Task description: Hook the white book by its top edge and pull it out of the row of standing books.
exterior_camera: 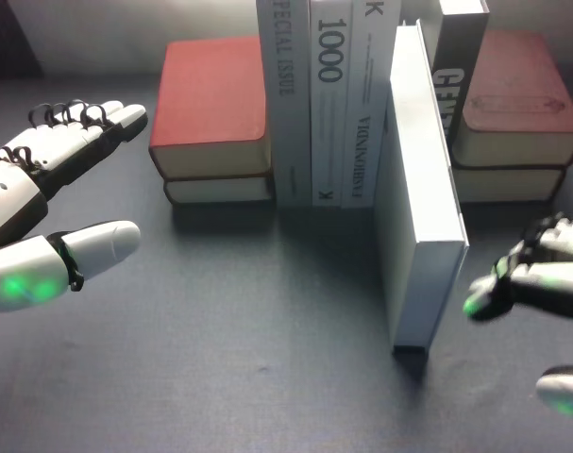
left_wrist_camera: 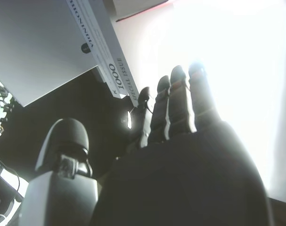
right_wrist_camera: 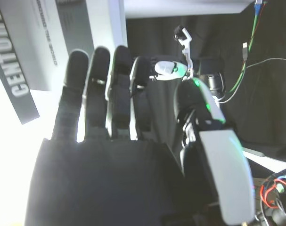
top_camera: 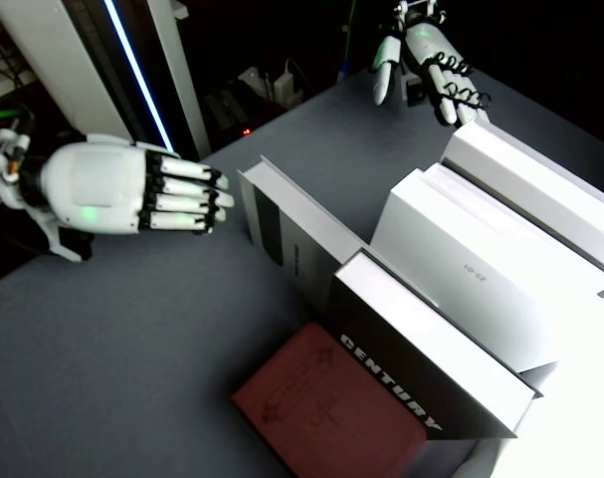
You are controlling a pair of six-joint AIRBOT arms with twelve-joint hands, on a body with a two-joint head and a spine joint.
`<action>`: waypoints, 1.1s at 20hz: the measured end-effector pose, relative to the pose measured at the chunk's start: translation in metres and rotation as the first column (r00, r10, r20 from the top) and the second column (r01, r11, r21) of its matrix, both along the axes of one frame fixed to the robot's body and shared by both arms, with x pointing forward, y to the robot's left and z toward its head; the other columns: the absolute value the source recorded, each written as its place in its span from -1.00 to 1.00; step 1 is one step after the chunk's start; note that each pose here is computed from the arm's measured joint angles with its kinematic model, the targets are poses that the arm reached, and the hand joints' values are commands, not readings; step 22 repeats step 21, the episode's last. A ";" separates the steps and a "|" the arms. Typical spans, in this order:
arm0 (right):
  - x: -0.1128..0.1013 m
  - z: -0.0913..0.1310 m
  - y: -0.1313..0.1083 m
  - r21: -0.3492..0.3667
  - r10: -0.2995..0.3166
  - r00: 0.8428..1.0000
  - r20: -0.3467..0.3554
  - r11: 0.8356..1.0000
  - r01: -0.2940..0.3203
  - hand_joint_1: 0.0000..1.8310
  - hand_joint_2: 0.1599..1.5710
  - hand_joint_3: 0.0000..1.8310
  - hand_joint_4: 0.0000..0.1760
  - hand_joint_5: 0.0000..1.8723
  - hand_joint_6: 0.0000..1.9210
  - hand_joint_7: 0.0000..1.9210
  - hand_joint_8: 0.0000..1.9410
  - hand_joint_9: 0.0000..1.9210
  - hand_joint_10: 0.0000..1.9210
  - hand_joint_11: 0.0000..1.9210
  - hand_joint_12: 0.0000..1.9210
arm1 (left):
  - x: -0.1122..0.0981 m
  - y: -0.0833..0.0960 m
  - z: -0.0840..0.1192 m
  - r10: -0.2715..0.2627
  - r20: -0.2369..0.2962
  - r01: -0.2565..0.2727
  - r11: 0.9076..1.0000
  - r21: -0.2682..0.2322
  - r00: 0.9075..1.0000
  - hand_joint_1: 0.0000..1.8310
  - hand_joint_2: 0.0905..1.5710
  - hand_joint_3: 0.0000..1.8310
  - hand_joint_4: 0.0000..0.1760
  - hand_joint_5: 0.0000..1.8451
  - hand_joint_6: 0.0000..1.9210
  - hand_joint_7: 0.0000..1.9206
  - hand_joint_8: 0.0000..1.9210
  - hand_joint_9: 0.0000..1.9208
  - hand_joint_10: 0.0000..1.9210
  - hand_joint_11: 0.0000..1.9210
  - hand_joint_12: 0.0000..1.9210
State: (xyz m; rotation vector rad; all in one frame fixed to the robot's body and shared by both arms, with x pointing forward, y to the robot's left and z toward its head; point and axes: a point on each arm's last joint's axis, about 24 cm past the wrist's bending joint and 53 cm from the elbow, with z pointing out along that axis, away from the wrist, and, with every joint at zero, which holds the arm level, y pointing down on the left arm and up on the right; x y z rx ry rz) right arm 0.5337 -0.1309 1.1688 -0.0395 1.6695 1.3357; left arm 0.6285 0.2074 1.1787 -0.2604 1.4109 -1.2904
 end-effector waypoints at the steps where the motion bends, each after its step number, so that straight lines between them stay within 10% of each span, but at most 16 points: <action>1: 0.003 0.015 -0.008 0.003 -0.029 0.998 0.058 1.000 0.029 -0.63 0.80 -0.99 -1.00 -0.89 -0.21 -0.60 -0.93 -0.97 -0.12 -1.00 0.58 | 0.000 0.001 0.000 0.003 -0.001 -0.003 1.000 -0.001 1.000 -0.83 0.70 -1.00 -0.44 -0.99 -1.00 -1.00 -1.00 -1.00 -1.00 -1.00 -1.00; 4: 0.013 0.050 -0.032 0.023 -0.123 0.975 0.185 0.992 0.121 -0.67 0.85 -0.98 -1.00 -1.00 -0.32 -0.71 -0.98 -1.00 -0.42 -1.00 0.21 | 0.000 0.000 0.000 0.002 0.000 -0.002 1.000 -0.002 1.000 -0.81 0.68 -1.00 -0.52 -0.99 -1.00 -1.00 -1.00 -1.00 -1.00 -1.00 -1.00; 5: 0.020 0.060 -0.043 0.036 -0.175 0.960 0.220 0.985 0.171 -0.79 0.88 -0.98 -1.00 -1.00 -0.78 -0.94 -0.95 -1.00 -0.85 -1.00 0.23 | 0.000 0.001 0.001 0.002 0.003 -0.002 1.000 -0.004 1.000 -0.71 0.67 -1.00 -0.30 -1.00 -1.00 -1.00 -1.00 -1.00 -1.00 -1.00 -1.00; 6: 0.021 0.062 -0.045 0.038 -0.188 0.955 0.231 0.982 0.184 -0.79 0.88 -0.98 -1.00 -1.00 -0.78 -0.94 -0.95 -1.00 -0.85 -1.00 0.23 | 0.000 0.001 0.001 0.002 0.004 -0.002 1.000 -0.005 1.000 -0.71 0.67 -1.00 -0.30 -1.00 -1.00 -1.00 -1.00 -1.00 -1.00 -1.00 -1.00; 8: 0.026 0.068 -0.054 0.048 -0.232 0.939 0.255 0.973 0.227 -0.86 0.89 -1.00 -1.00 -1.00 -0.99 -1.00 -1.00 -1.00 -1.00 -1.00 -0.89 | -0.001 0.002 0.002 0.003 0.008 -0.003 1.000 -0.009 1.000 -0.69 0.67 -1.00 -0.27 -1.00 -1.00 -1.00 -1.00 -1.00 -1.00 -1.00 -1.00; 9: 0.028 0.070 -0.058 0.049 -0.253 0.929 0.271 0.967 0.250 -0.89 0.85 -1.00 -1.00 -1.00 -1.00 -1.00 -1.00 -1.00 -1.00 -1.00 -0.98 | -0.001 0.002 0.002 0.004 0.007 -0.004 1.000 -0.010 1.000 -0.70 0.67 -1.00 -0.30 -1.00 -1.00 -1.00 -1.00 -1.00 -1.00 -1.00 -1.00; 14: 0.047 0.079 -0.092 0.073 -0.398 0.866 0.302 0.916 0.395 -0.88 0.81 -1.00 -1.00 -1.00 -1.00 -1.00 -1.00 -1.00 -1.00 -1.00 -1.00 | -0.002 0.003 0.007 0.014 0.027 -0.013 1.000 -0.011 1.000 -0.94 0.68 -0.99 0.29 -1.00 -1.00 -1.00 -1.00 -1.00 -1.00 -1.00 -1.00; 16: 0.049 0.082 -0.099 0.088 -0.426 0.853 0.303 0.903 0.419 -0.92 0.77 -1.00 -0.77 -1.00 -1.00 -1.00 -1.00 -1.00 -1.00 -1.00 -1.00 | -0.002 0.006 0.009 0.022 0.037 -0.021 1.000 -0.019 0.999 -0.96 0.66 -1.00 0.95 -1.00 -1.00 -1.00 -1.00 -1.00 -1.00 -1.00 -1.00; 18: 0.049 0.087 -0.104 0.110 -0.442 0.841 0.312 0.896 0.430 -0.92 0.77 -1.00 -0.83 -1.00 -1.00 -1.00 -1.00 -1.00 -1.00 -1.00 -1.00 | -0.004 0.012 0.013 0.045 0.047 -0.044 0.998 -0.034 0.998 -0.97 0.68 -0.99 0.53 -1.00 -1.00 -1.00 -1.00 -1.00 -1.00 -1.00 -1.00; 20: 0.047 0.095 -0.110 0.146 -0.464 0.822 0.329 0.885 0.441 -0.93 0.85 -1.00 -1.00 -1.00 -1.00 -1.00 -1.00 -1.00 -1.00 -1.00 -1.00 | -0.008 0.023 0.020 0.073 0.074 -0.070 0.997 -0.034 0.995 -0.88 0.68 -1.00 0.93 -1.00 -1.00 -1.00 -1.00 -1.00 -1.00 -1.00 -1.00; 22: 0.046 0.099 -0.111 0.159 -0.469 0.816 0.337 0.883 0.441 -0.96 0.86 -1.00 -1.00 -1.00 -1.00 -1.00 -1.00 -1.00 -1.00 -1.00 -1.00 | -0.009 0.027 0.023 0.083 0.083 -0.079 0.996 -0.040 0.993 -0.91 0.66 -1.00 0.91 -1.00 -1.00 -1.00 -1.00 -1.00 -1.00 -1.00 -1.00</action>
